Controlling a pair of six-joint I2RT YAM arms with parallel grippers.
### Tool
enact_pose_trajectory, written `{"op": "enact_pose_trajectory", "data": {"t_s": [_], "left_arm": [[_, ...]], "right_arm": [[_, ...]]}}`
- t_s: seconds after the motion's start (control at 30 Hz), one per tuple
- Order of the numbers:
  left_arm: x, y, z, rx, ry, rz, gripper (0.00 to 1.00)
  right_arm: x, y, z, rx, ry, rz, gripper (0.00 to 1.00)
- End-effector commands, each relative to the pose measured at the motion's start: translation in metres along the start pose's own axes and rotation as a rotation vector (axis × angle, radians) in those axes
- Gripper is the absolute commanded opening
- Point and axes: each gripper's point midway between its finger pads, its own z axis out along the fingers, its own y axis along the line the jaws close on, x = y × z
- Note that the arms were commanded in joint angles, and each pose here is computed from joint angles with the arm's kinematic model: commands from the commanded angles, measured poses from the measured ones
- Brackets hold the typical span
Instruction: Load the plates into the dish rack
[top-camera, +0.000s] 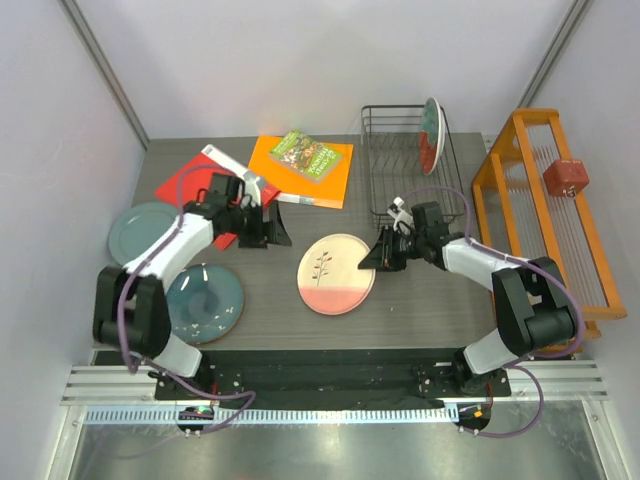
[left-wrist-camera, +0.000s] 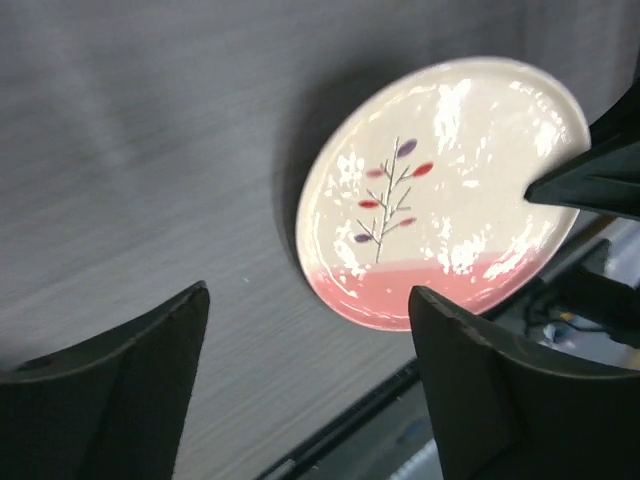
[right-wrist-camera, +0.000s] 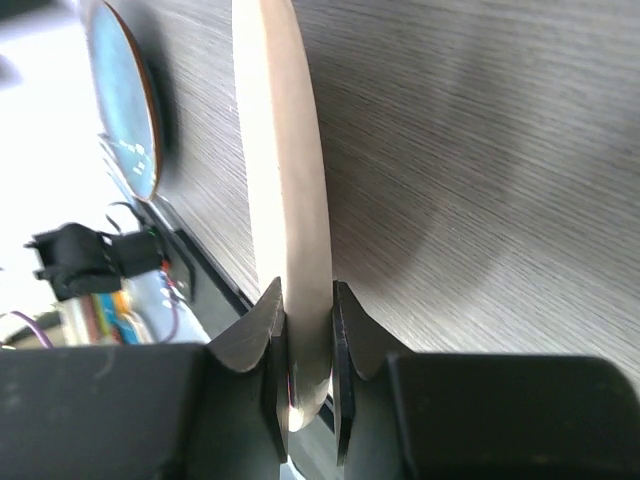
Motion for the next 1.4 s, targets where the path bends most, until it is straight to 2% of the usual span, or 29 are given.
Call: {"op": "enact_pose_trajectory", "data": {"t_s": [0.0,0.03,0.1,0.13,0.3,0.4,0.43,0.5,0.53,0.6,0.63,0.67,0.7,0.73,0.77,0.87,1.0,1.1,1.37], "left_arm": [[-0.052,-0.017,-0.081,-0.151,-0.301,0.216,0.87],[-0.057,-0.018,-0.090,-0.174,-0.336,0.226,0.99],[-0.067,-0.015,-0.111,-0.246,-0.406,0.257,0.99],[-0.067,-0.013,-0.121,-0.276,-0.428,0.266,1.00],[-0.075,0.018,-0.139,-0.479,-0.455,0.267,0.99],[-0.077,0.018,-0.136,-0.467,-0.461,0.237,0.99],[-0.077,0.016,-0.134,-0.446,-0.461,0.226,0.99],[-0.076,0.011,-0.132,-0.407,-0.460,0.212,1.00],[-0.075,0.009,-0.130,-0.388,-0.459,0.204,1.00],[-0.075,0.009,-0.132,-0.390,-0.466,0.192,1.00],[-0.076,0.013,-0.135,-0.412,-0.476,0.188,0.99],[-0.076,0.018,-0.138,-0.436,-0.482,0.191,0.99],[-0.077,0.028,-0.144,-0.498,-0.494,0.190,0.99],[-0.078,0.050,-0.154,-0.623,-0.519,0.147,1.00],[-0.078,0.056,-0.156,-0.653,-0.519,0.143,0.99],[-0.076,0.068,-0.159,-0.709,-0.500,0.140,0.99],[-0.071,0.063,-0.152,-0.651,-0.498,0.129,1.00],[-0.065,0.065,-0.144,-0.630,-0.477,0.114,1.00],[-0.063,0.067,-0.137,-0.617,-0.456,0.112,0.99]], "right_arm": [[-0.011,0.028,-0.026,0.027,0.029,-0.180,0.02],[-0.027,0.046,-0.033,0.012,0.000,-0.229,0.01],[-0.034,0.064,-0.043,0.014,-0.002,-0.286,0.02],[-0.054,0.086,-0.053,-0.001,-0.050,-0.367,0.01],[-0.118,0.137,-0.082,0.024,-0.220,-0.523,0.01],[-0.165,0.165,-0.100,0.032,-0.352,-0.599,0.01],[-0.190,0.176,-0.117,0.059,-0.436,-0.621,0.01],[-0.223,0.171,-0.123,0.111,-0.495,-0.616,0.01],[-0.247,0.180,-0.141,0.138,-0.572,-0.622,0.01],[-0.286,0.163,-0.151,0.255,-0.667,-0.596,0.01],[-0.304,0.176,-0.169,0.282,-0.743,-0.614,0.01],[-0.322,0.162,-0.170,0.362,-0.779,-0.603,0.01],[-0.336,0.174,-0.185,0.382,-0.844,-0.617,0.01],[-0.347,0.168,-0.194,0.444,-0.890,-0.597,0.01],[-0.357,0.160,-0.192,0.487,-0.913,-0.585,0.01],[-0.382,0.156,-0.222,0.628,-1.068,-0.545,0.01],[-0.402,0.142,-0.236,0.808,-1.166,-0.527,0.01],[-0.411,0.138,-0.246,0.875,-1.211,-0.520,0.01],[-0.415,0.101,-0.238,1.068,-1.158,-0.537,0.01]]}}
